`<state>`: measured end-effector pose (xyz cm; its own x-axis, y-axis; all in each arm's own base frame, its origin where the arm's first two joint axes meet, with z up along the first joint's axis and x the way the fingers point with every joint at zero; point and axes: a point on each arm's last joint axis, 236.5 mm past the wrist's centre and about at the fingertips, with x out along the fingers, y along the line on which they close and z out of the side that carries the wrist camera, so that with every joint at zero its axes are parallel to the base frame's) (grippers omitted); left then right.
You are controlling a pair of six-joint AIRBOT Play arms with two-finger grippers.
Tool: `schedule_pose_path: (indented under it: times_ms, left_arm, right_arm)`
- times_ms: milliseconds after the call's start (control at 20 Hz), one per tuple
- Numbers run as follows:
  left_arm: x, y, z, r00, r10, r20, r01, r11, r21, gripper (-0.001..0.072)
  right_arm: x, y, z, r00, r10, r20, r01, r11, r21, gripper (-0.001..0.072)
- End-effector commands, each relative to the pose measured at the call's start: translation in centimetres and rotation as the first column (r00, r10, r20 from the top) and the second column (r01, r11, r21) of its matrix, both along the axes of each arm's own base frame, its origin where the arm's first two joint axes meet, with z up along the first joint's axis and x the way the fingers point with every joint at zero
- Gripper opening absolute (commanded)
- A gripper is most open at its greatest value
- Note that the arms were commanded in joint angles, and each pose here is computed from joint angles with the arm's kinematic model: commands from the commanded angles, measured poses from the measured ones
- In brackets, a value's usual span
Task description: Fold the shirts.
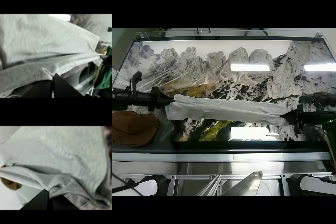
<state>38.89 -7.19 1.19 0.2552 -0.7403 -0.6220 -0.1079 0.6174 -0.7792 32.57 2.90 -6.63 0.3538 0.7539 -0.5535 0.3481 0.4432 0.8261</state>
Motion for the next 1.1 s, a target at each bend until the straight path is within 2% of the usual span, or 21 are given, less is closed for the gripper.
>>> schedule_pose_path:
  times_ms: [0,300,350,400,450,650,700,800,850,950,1050]
  left_arm:
    - [4.7,-2.0,-2.5,0.997,-0.071,-0.027,0.07,0.997,-0.016,0.0017]
    - [7.0,-3.0,-7.3,0.978,-0.167,-0.127,0.157,0.984,-0.082,0.0022]
    - [6.7,-3.1,-7.2,0.969,-0.195,-0.15,0.18,0.978,-0.106,0.0141]
    - [6.3,-3.2,-6.9,0.958,-0.22,-0.185,0.198,0.971,-0.132,0.0304]
    - [6.1,-3.2,-6.4,0.949,-0.25,-0.192,0.223,0.964,-0.147,0.0317]
    - [8.1,-2.2,-2.5,0.958,-0.268,-0.103,0.256,0.96,-0.114,0.0315]
    - [8.6,-1.8,-1.4,0.96,-0.266,-0.085,0.257,0.961,-0.105,0.0315]
    - [9.3,-1.0,0.5,0.968,-0.238,-0.081,0.231,0.969,-0.093,0.0315]
    - [9.3,-1.0,1.4,0.966,-0.244,-0.079,0.237,0.967,-0.09,0.0314]
    - [9.2,-1.9,2.5,0.958,-0.283,-0.054,0.279,0.957,-0.078,0.0314]
    - [9.0,-3.7,2.6,0.948,-0.315,-0.046,0.311,0.948,-0.072,0.0314]
  right_arm:
    - [1.7,-2.0,-2.5,0.997,-0.071,0.019,0.073,0.993,-0.097,0.002]
    - [3.6,-2.8,-2.7,0.988,-0.072,0.14,0.09,0.987,-0.132,0.0027]
    - [3.6,-2.7,-2.6,0.987,-0.059,0.152,0.08,0.987,-0.138,0.0071]
    - [3.5,-2.6,-2.3,0.985,-0.044,0.164,0.067,0.988,-0.137,0.02]
    - [3.5,-2.4,-1.9,0.983,-0.016,0.183,0.041,0.99,-0.134,0.0243]
    - [4.6,-3.9,1.3,0.973,0.08,0.219,-0.039,0.982,-0.185,0.025]
    - [4.9,-4.8,1.8,0.972,0.104,0.21,-0.055,0.973,-0.226,0.0285]
    - [5.1,-6.8,1.8,0.97,0.164,0.178,-0.096,0.935,-0.34,0.0624]
    - [5.2,-7.8,1.6,0.971,0.175,0.165,-0.1,0.917,-0.387,0.0689]
    - [5.5,-8.5,0.9,0.976,0.156,0.151,-0.082,0.909,-0.408,0.069]
    - [5.0,-7.9,-0.7,0.987,0.134,0.083,-0.095,0.925,-0.368,0.069]
